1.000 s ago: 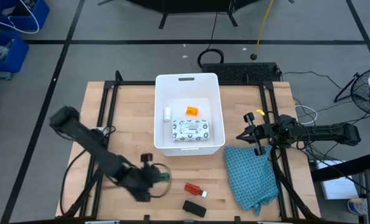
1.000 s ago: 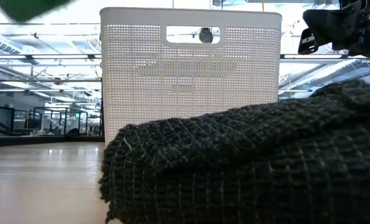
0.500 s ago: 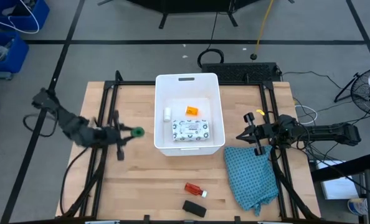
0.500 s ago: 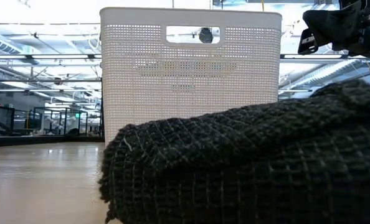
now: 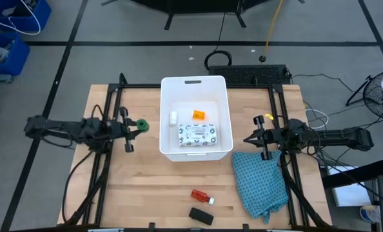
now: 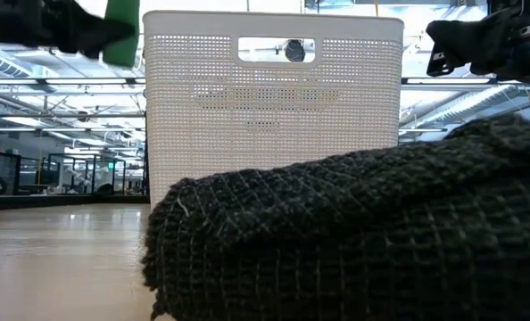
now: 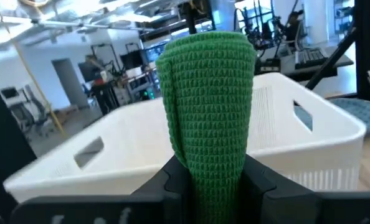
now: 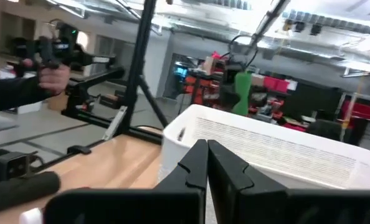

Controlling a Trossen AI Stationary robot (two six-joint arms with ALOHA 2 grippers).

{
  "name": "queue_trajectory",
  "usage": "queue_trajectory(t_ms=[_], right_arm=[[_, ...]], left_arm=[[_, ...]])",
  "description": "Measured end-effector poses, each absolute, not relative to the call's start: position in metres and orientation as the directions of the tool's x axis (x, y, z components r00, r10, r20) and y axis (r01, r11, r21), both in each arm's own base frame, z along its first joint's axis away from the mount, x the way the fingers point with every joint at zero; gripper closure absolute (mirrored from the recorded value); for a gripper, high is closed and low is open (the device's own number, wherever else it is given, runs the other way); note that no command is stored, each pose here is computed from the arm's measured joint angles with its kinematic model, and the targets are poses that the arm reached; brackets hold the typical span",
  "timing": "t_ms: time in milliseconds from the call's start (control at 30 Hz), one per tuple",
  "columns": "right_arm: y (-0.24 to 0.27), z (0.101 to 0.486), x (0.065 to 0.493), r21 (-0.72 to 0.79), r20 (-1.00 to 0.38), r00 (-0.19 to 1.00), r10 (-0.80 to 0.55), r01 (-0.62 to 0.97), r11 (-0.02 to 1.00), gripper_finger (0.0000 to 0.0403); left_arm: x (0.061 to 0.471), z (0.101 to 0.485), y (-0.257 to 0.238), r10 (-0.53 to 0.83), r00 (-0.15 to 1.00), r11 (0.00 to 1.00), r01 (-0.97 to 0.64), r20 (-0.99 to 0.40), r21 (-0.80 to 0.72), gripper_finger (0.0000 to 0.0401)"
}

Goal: Pick & place medical supplies in basket/bin
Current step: Put the green bandage into the white bin

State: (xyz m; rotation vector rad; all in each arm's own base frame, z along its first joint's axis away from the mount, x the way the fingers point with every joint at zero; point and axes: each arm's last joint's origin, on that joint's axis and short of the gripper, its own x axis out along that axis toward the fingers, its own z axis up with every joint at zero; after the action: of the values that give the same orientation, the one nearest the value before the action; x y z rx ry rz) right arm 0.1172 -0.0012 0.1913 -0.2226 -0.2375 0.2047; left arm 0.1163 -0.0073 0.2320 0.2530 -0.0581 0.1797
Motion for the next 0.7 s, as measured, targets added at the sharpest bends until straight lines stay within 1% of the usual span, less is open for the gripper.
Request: queue_trajectory(t_ms=[200,333,467,633,700], right_arm=[[-0.001,0.191,0.117,-0.252,0.209,0.952,0.225,-0.170,0.953,0.0403],[-0.001,0.191,0.117,-0.246,0.210,0.951,0.225,-0.171,0.954,0.0403],[-0.001,0.193,0.117,-0.223,0.223,0.948,0.229,-0.179,0.958,0.0403],[-0.001,0.191,0.117,-0.169,0.209,0.951,0.229,-0.195,0.966,0.0403],[-0.001,0.191,0.117,-0.156,0.209,0.951,0.229,-0.199,0.968,0.0403]], left_arm=[[0.112,0.211,-0.007,0.131,0.977,0.964,-0.165,0.168,0.207,0.0326],[0.111,0.201,-0.007,0.121,0.980,0.963,-0.155,0.159,0.219,0.0325],[0.111,0.200,-0.007,0.115,0.979,0.966,-0.150,0.170,0.212,0.0325],[0.111,0.201,-0.007,0.115,0.977,0.968,-0.151,0.181,0.200,0.0325],[0.110,0.205,-0.006,0.140,0.968,0.969,-0.177,0.209,0.173,0.0325]])
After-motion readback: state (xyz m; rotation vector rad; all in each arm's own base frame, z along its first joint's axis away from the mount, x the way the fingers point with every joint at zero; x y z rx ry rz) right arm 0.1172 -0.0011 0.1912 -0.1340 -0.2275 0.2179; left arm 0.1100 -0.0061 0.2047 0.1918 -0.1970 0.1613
